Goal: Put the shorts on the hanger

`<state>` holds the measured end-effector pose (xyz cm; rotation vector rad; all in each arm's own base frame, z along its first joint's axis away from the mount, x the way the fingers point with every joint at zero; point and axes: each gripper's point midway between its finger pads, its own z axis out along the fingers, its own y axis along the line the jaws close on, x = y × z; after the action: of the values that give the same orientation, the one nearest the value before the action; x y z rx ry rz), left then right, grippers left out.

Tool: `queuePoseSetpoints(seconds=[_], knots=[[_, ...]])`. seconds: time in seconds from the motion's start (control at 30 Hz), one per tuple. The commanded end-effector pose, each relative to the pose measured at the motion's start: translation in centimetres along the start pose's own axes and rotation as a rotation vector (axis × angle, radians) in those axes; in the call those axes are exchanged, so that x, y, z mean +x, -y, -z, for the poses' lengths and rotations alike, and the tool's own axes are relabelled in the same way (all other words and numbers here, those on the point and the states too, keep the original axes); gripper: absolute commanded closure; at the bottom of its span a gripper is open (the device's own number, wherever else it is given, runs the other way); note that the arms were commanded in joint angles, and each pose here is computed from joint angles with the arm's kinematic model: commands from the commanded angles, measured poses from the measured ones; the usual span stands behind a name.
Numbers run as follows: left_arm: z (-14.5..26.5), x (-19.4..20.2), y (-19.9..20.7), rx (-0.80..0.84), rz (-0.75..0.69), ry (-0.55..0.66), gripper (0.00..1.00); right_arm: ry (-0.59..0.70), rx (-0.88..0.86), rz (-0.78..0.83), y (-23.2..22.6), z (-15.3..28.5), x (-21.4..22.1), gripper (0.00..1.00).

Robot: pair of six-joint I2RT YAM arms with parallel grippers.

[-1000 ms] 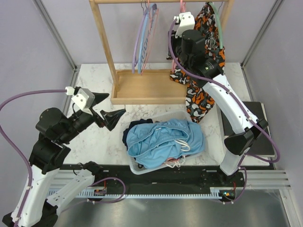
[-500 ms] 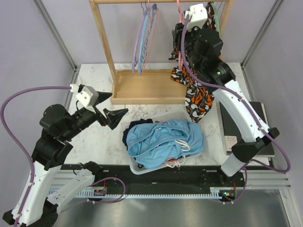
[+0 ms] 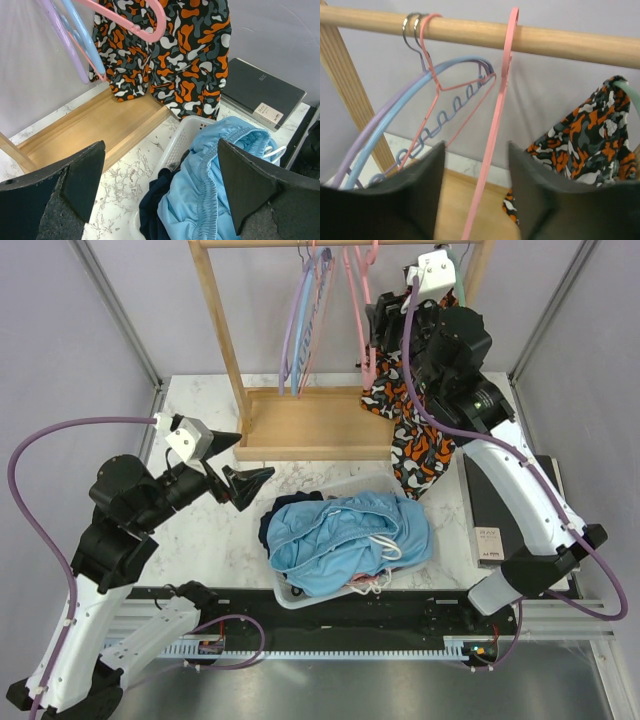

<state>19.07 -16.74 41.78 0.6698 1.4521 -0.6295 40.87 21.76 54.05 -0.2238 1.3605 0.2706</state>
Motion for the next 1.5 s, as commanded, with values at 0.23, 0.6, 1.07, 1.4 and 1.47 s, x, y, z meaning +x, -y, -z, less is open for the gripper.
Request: queuePoseSetpoints(seconds=[0.23, 0.6, 1.07, 1.4, 1.47], knots=[[0.3, -1.7, 0.3, 0.016, -0.02, 0.058, 0.0, -0.206, 0.189, 0.061, 2.8, -0.7, 5.6, 0.24], [0.5, -1.5, 0.5, 0.023, -0.028, 0.059, 0.0, -0.328, 0.189, 0.06, 4.3, -0.4, 9.3, 0.46], [0.5, -1.3, 0.4, 0.022, -0.032, 0.05, 0.0, -0.456, 0.074, -0.058, 3.1, -0.2, 12.3, 0.86], [0.2, -1.0, 0.4, 0.024, -0.025, 0.043, 0.0, -0.278, 0.043, -0.122, 2.9, -0.5, 6.6, 1.0], [0.2, -1.1, 0.3, 0.021, -0.027, 0.044, 0.0, -0.208, 0.03, -0.134, 2.8, -0.3, 4.2, 1.0]])
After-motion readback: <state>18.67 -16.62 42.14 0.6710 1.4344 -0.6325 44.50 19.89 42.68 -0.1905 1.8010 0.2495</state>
